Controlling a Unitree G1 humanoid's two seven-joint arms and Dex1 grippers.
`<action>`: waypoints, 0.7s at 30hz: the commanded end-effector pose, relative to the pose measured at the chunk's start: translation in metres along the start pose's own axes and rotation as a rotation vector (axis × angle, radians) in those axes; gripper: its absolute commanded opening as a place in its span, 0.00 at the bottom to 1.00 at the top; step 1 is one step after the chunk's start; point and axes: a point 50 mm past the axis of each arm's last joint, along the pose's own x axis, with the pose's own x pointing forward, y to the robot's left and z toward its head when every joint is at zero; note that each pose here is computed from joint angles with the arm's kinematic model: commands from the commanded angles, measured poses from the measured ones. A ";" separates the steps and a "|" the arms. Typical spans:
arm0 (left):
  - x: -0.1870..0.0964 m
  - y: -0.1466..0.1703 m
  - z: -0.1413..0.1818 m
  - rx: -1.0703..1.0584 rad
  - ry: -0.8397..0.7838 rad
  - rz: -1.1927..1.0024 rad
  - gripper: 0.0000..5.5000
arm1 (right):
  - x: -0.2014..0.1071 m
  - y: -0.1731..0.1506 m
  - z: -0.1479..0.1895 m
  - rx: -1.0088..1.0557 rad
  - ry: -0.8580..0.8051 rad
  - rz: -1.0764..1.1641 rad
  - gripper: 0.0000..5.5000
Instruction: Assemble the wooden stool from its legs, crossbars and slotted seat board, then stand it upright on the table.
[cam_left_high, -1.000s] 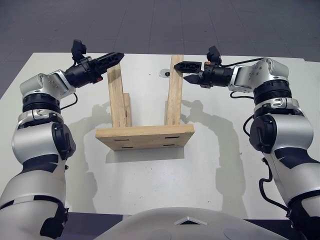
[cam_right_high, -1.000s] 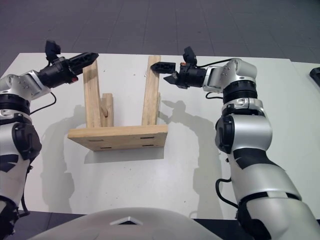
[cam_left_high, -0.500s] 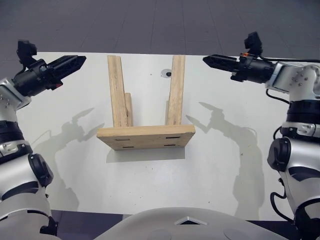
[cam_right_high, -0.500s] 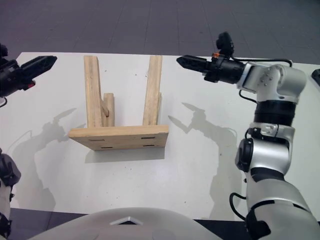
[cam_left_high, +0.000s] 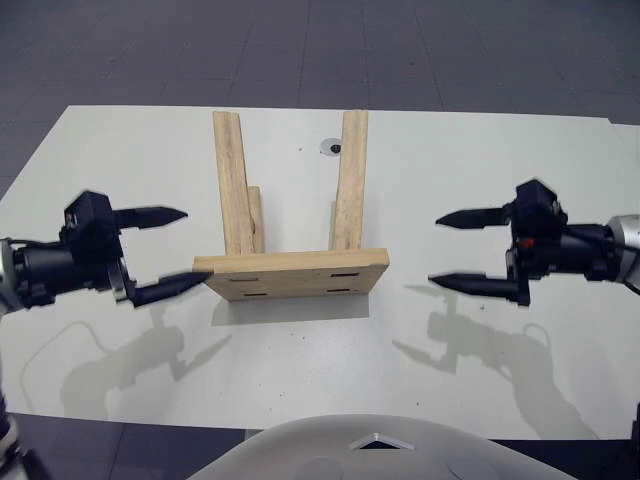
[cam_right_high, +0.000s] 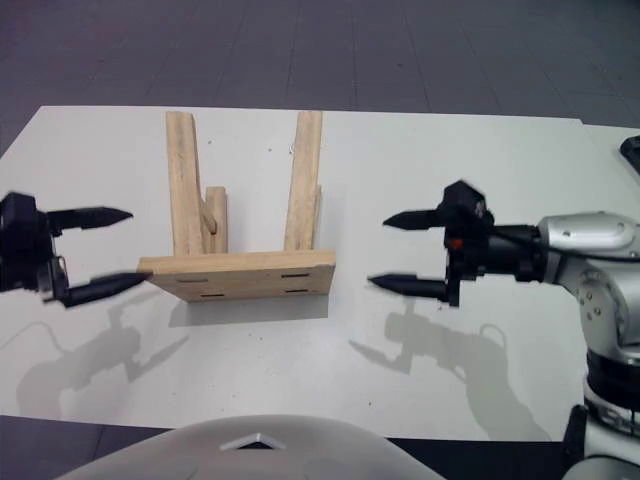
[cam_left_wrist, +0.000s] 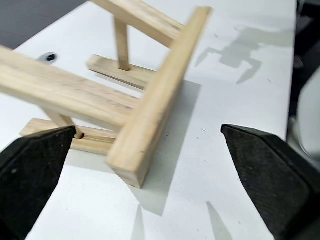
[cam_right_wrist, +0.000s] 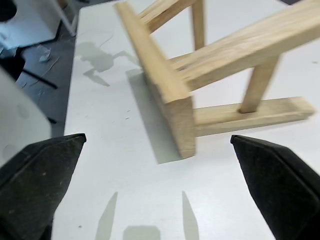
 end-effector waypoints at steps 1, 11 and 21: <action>0.001 0.003 0.000 0.008 0.014 0.036 0.98 | 0.011 0.000 -0.007 0.001 0.008 0.013 0.98; 0.019 0.006 -0.024 -0.131 -0.013 0.025 0.98 | 0.025 -0.024 -0.005 0.009 -0.055 -0.027 0.98; 0.024 0.010 -0.039 -0.238 -0.059 0.030 0.98 | 0.047 -0.030 -0.006 0.056 -0.110 0.005 0.98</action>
